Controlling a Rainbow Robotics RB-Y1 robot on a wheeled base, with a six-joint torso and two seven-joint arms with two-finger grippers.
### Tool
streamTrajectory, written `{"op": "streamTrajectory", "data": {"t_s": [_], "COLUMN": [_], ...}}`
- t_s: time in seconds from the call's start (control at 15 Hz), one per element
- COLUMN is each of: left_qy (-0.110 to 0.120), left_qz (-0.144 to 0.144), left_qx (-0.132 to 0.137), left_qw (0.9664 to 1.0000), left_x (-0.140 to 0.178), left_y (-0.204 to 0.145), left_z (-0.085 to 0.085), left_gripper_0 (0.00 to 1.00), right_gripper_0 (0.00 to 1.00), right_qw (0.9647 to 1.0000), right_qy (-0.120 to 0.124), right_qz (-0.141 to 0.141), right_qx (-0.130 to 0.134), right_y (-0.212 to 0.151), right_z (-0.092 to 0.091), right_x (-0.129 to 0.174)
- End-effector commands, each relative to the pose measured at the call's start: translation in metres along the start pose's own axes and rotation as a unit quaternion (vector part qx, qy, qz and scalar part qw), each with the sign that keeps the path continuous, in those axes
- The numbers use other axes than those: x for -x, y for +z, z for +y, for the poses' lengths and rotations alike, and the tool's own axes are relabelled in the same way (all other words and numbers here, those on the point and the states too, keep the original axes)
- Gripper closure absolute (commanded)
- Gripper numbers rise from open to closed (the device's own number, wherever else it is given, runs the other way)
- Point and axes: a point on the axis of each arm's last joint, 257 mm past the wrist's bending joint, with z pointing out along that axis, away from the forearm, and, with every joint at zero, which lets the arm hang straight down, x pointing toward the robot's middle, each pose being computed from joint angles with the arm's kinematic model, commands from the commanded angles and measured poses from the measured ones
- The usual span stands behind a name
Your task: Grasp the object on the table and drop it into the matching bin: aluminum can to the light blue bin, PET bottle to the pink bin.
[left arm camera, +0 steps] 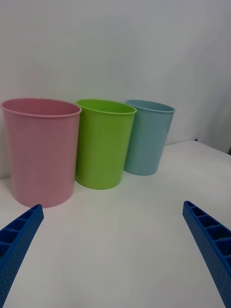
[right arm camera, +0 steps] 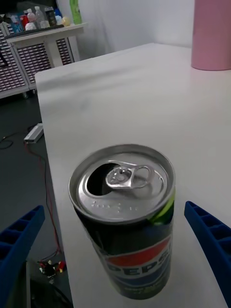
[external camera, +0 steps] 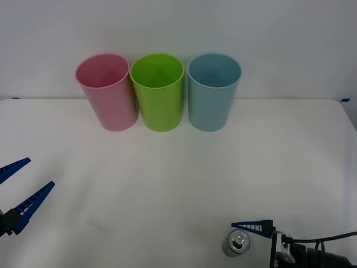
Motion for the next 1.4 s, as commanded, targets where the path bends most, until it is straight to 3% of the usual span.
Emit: {"op": "streamTrajectory", "data": {"t_s": [0.07,0.67,0.8,0.87,1.4], "left_qy": [0.0,0.0,0.0,0.0,0.0], "left_qz": [0.0,0.0,0.0,0.0,0.0], "left_qx": [0.0,0.0,0.0,0.0,0.0], "left_qw": [1.0,1.0,1.0,1.0,1.0], "left_x": [0.0,0.0,0.0,0.0,0.0], "left_y": [0.0,0.0,0.0,0.0,0.0], "left_z": [0.0,0.0,0.0,0.0,0.0], "left_gripper_0": [0.0,0.0,0.0,0.0,0.0], "right_gripper_0": [0.0,0.0,0.8,1.0,1.0], "right_qw": [1.0,0.9997,0.9997,0.9996,0.9991], "right_qy": [-0.005,-0.016,-0.019,-0.023,-0.022], "right_qz": [-0.005,-0.006,-0.009,-0.012,-0.032], "right_qx": [-0.004,-0.016,-0.015,-0.014,-0.02], "right_y": [0.01,0.018,0.018,0.019,0.019], "right_z": [0.002,0.001,0.001,0.002,-0.001], "right_x": [0.001,0.0,0.001,0.003,0.013]}}
